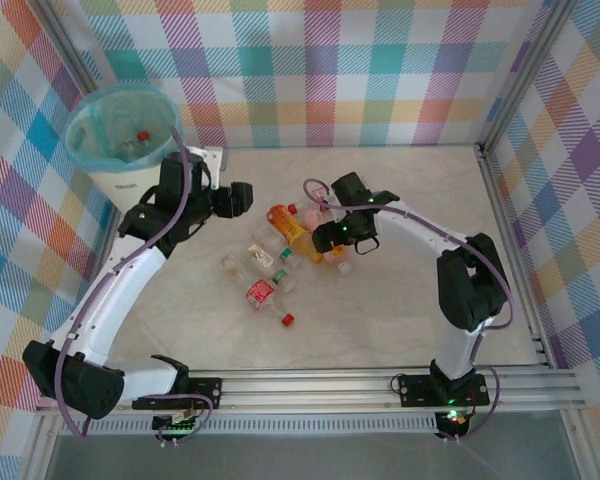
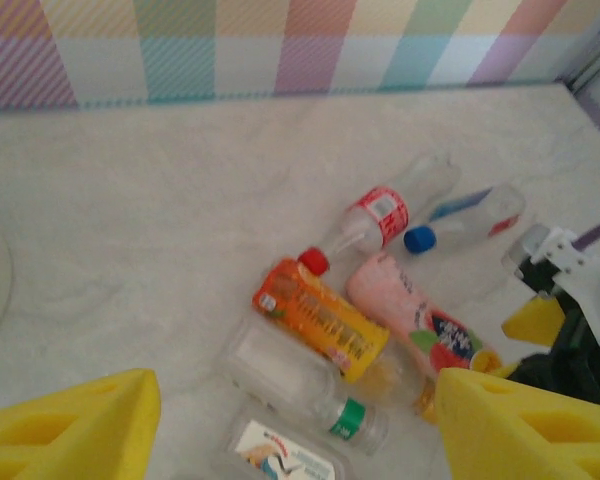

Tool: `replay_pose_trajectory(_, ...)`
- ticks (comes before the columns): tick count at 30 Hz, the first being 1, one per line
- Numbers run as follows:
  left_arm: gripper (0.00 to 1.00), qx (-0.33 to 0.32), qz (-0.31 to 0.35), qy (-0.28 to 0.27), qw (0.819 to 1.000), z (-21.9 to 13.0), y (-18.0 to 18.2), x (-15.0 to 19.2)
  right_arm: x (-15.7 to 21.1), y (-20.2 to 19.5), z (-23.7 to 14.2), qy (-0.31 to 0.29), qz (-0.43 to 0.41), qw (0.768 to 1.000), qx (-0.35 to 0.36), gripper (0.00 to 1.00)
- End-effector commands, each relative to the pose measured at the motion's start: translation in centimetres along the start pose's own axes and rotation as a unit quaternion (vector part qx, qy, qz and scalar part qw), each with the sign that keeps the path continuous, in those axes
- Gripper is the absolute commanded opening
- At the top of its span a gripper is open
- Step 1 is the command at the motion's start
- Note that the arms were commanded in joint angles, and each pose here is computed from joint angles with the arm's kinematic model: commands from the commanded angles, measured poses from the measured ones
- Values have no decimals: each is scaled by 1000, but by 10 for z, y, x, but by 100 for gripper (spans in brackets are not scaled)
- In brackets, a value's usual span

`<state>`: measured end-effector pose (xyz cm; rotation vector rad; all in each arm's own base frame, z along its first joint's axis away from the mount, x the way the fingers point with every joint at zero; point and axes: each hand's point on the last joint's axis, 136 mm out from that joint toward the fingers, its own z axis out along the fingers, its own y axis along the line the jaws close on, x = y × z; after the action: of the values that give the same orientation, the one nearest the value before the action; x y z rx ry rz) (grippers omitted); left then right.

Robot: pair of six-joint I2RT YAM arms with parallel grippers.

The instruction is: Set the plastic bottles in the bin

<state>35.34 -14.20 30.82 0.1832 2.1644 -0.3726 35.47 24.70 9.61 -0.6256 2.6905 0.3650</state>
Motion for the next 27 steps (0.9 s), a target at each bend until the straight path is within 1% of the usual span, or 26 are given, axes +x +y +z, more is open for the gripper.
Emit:
replay_pose_trajectory(1, 73, 15, -18, -18, 1000, -11, -6, 0, 1, -3, 13, 7, -4, 1000, -7, 86)
replay_pose_trajectory(5, 73, 8, -20, -11, 1000, -12, -3, 8, 4, -8, 25, 18, 5, 1000, -8, 86)
replay_pose_trajectory(13, 73, 4, -27, -7, 1000, -12, -1, 13, 13, -20, 45, 42, 31, 999, -10, 85)
replay_pose_trajectory(20, 73, 3, -28, -4, 1000, -11, -1, 15, 16, -21, 52, 50, 34, 998, -15, 84)
replay_pose_trajectory(23, 73, 3, -28, -4, 1000, -11, -1, 15, 15, -21, 50, 48, 35, 998, -16, 80)
replay_pose_trajectory(27, 73, 4, -29, -7, 1000, -13, -2, 12, 15, -22, 43, 43, 40, 998, -13, 70)
